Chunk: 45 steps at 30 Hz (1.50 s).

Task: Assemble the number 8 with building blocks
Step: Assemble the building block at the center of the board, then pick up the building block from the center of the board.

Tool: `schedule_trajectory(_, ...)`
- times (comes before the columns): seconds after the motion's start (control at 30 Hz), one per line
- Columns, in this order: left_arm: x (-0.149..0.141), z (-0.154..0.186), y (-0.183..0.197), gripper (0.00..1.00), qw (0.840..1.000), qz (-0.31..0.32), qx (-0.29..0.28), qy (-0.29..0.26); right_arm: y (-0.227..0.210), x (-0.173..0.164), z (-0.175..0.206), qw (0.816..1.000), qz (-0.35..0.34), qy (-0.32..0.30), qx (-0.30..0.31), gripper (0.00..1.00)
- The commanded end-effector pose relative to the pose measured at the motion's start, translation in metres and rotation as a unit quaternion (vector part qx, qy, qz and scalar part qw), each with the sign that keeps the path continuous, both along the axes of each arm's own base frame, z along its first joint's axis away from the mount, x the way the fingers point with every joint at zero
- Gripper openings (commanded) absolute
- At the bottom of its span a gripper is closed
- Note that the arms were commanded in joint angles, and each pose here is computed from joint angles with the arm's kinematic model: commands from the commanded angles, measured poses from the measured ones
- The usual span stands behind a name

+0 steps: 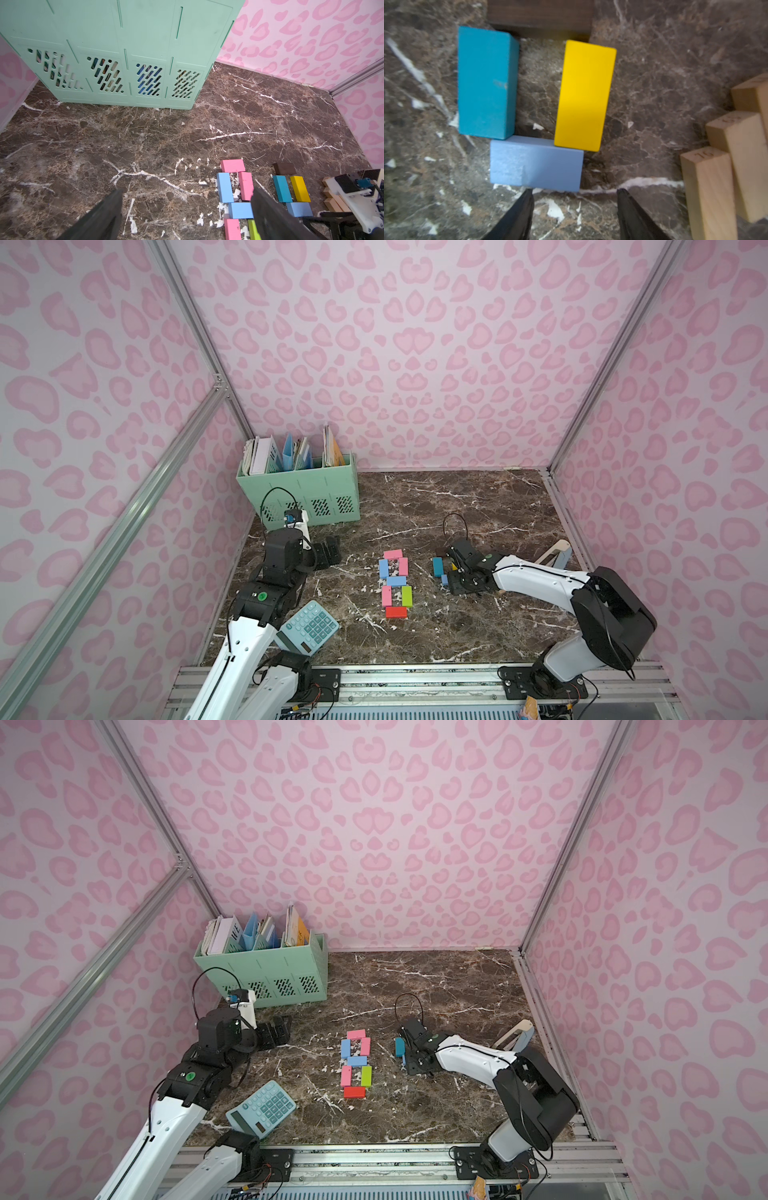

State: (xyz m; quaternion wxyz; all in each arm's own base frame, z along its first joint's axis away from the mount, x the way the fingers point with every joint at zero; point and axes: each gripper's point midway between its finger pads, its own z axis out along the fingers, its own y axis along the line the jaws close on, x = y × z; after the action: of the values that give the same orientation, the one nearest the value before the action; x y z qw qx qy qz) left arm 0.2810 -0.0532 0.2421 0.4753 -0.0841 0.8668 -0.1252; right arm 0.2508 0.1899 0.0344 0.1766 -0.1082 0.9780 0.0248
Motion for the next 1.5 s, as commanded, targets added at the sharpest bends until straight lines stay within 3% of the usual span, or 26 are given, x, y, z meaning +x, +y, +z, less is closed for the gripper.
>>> schedule_trajectory(0.0,0.001,0.005,0.000,0.99,1.000,-0.003,0.004,-0.008,0.012,0.002,0.018,0.999,0.017,-0.011,0.031,0.66)
schedule_trajectory(0.2,0.001,0.004,0.000,0.99,1.000,-0.004,0.003,-0.008,-0.004,0.013,0.053,0.997,-0.013,-0.048,0.061,0.69)
schedule_trajectory(0.43,0.001,0.005,-0.001,0.98,1.000,-0.004,0.002,-0.009,-0.079,0.015,0.027,0.991,-0.128,-0.016,0.041,0.73)
schedule_trajectory(0.53,0.001,0.005,-0.001,0.98,1.000,-0.006,0.001,-0.009,-0.093,0.011,0.018,0.988,-0.146,-0.012,0.042,0.72)
schedule_trajectory(1.1,0.001,0.006,-0.001,0.99,1.000,-0.006,0.000,-0.010,-0.100,0.010,-0.012,0.989,-0.144,0.014,0.017,0.66)
schedule_trajectory(1.23,0.001,0.006,-0.002,0.98,1.000,-0.008,0.000,-0.010,-0.100,0.008,-0.016,0.990,-0.140,0.019,0.013,0.55)
schedule_trajectory(1.47,0.001,0.006,-0.002,0.98,1.000,-0.007,0.000,-0.011,-0.092,0.004,-0.019,0.992,-0.126,0.024,0.005,0.27)
